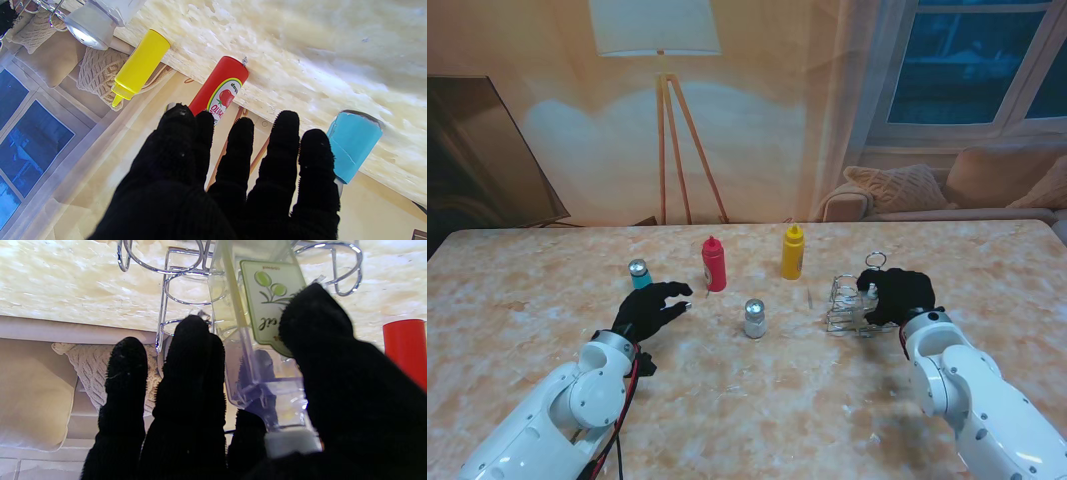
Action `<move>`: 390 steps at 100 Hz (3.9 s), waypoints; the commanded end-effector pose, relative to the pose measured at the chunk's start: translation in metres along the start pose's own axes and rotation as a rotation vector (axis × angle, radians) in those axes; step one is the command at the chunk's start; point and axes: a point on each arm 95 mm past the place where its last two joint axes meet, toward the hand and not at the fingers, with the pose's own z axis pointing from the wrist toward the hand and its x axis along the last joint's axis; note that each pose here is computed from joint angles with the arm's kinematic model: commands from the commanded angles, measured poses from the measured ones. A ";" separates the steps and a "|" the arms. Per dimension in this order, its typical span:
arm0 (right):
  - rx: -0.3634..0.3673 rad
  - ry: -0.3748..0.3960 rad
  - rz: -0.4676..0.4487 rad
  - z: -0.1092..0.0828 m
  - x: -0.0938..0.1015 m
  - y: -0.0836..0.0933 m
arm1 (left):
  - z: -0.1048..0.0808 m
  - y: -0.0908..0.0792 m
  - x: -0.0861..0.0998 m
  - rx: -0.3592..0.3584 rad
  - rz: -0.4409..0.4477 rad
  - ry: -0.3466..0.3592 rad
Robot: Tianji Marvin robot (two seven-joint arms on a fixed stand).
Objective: Place the seasoning bottles into the rack
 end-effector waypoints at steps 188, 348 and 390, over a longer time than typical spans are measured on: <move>0.203 0.024 0.006 -0.012 -0.002 -0.011 | 0.000 0.002 0.001 -0.024 0.008 0.007; 0.220 0.047 -0.017 -0.010 -0.016 0.010 | 0.001 0.002 0.001 -0.030 0.018 0.008; 0.207 0.067 -0.026 -0.009 -0.017 0.021 | 0.002 0.002 0.001 -0.031 0.017 0.007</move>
